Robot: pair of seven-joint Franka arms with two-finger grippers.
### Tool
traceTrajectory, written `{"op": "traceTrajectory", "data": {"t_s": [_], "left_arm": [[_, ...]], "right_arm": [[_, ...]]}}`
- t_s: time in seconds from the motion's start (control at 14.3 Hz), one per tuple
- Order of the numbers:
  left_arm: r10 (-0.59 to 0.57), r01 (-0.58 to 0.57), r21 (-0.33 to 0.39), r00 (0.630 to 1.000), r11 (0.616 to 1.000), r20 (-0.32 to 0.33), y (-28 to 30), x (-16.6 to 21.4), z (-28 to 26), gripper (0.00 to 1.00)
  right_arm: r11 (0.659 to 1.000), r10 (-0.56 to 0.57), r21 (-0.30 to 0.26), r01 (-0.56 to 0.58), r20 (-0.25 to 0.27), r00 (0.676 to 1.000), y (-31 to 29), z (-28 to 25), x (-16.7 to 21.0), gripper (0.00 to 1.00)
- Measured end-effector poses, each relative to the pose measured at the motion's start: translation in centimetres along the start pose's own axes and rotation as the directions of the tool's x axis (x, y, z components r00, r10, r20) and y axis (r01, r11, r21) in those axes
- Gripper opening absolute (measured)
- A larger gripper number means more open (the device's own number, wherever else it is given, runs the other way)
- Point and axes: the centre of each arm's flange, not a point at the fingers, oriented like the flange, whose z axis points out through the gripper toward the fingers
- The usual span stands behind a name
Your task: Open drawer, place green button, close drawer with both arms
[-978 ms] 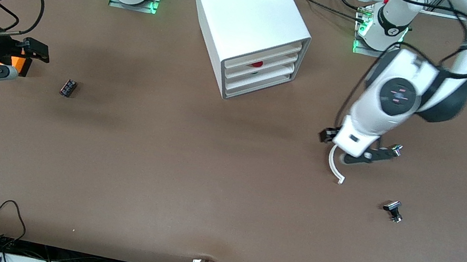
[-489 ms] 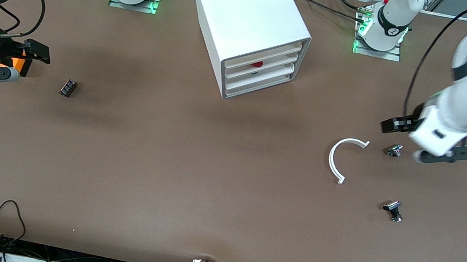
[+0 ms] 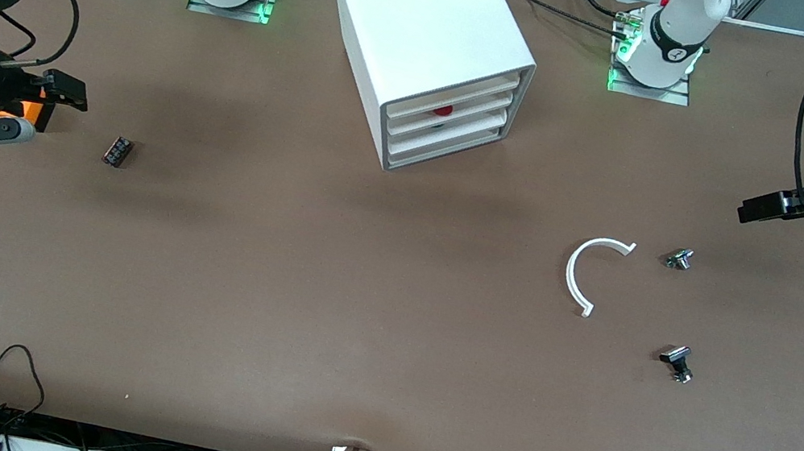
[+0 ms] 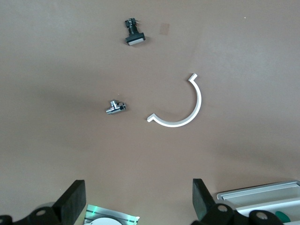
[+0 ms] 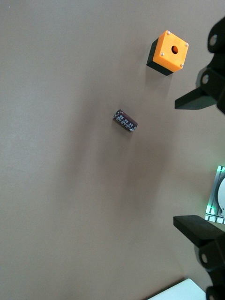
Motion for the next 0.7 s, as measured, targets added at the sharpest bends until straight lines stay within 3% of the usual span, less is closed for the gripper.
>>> {"op": "traceTrajectory", "data": {"t_s": [0.7], "left_arm": [[-0.003, 0.003, -0.030, 1.000, 1.000, -0.008, -0.12, -0.33, -0.84, 1.00]], "right_arm": [[1.000, 0.000, 0.000, 0.000, 0.000, 1.000, 0.01, 0.01, 0.00, 1.00]]}}
